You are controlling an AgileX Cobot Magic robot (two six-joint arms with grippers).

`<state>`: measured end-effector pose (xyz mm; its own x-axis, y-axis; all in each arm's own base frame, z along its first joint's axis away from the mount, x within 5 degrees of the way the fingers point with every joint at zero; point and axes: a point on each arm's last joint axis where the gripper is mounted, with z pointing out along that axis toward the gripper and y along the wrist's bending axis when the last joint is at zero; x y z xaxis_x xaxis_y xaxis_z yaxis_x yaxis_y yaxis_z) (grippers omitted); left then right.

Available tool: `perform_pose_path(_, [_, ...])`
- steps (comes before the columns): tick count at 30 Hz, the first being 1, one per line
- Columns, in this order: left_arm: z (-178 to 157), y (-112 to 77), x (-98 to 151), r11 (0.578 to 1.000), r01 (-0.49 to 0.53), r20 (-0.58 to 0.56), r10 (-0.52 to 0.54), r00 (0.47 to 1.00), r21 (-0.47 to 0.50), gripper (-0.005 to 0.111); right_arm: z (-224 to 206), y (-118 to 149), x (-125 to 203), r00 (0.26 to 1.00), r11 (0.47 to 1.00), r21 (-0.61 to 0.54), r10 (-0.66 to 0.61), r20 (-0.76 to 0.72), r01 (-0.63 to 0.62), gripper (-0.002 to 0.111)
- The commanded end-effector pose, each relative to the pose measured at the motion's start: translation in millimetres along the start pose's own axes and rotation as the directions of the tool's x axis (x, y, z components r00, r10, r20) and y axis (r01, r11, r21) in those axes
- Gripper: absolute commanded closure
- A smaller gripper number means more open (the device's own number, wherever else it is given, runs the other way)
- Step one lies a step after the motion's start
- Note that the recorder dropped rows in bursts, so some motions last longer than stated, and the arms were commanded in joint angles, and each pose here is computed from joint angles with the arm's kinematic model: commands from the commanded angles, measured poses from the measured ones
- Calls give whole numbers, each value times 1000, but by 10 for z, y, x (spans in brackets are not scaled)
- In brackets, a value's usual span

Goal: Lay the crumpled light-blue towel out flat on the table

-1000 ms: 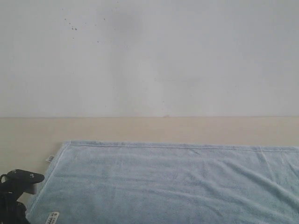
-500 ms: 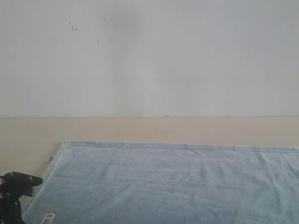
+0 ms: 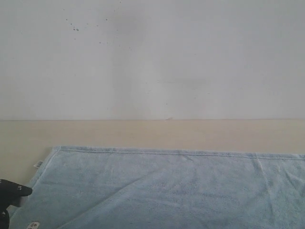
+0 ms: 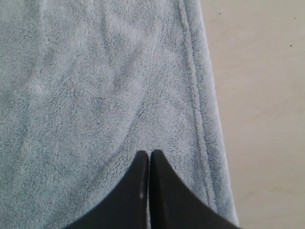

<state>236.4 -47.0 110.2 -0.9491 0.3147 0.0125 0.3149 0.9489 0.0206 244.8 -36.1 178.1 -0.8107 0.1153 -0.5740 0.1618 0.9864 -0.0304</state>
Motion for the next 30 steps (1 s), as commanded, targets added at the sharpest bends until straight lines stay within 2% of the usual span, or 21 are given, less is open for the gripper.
perform_pose_path(1, [10,-141,98,991,23,-14,-21,1000,129,103,-17,13,-51,998,1000,-13,-3,62,4,108])
perform_pose_path(6, [-262,-122,-43,994,-4,190,-18,982,110,103,-26,20,-381,988,1000,-15,-21,154,24,108])
perform_pose_path(11, [-531,-38,-183,998,-51,308,39,951,30,103,97,-9,-696,997,997,26,-69,30,68,108])
perform_pose_path(16, [-630,187,-381,997,22,417,9,909,-70,103,164,-10,-755,997,997,29,-73,-2,73,108])
perform_pose_path(20, [-556,303,-606,995,54,506,-6,862,-80,103,164,2,-745,998,998,21,-58,-11,58,108])
perform_pose_path(23, [-453,344,-834,993,24,560,45,827,-115,103,163,18,-726,998,998,2,-61,-32,61,108])
perform_pose_path(27, [-337,387,-1130,993,25,621,55,782,-120,103,156,54,-705,996,997,-39,-74,-52,72,108])
perform_pose_path(30, [-193,413,-1296,993,23,616,55,786,-117,103,154,81,-695,995,995,-70,-77,-61,73,108])
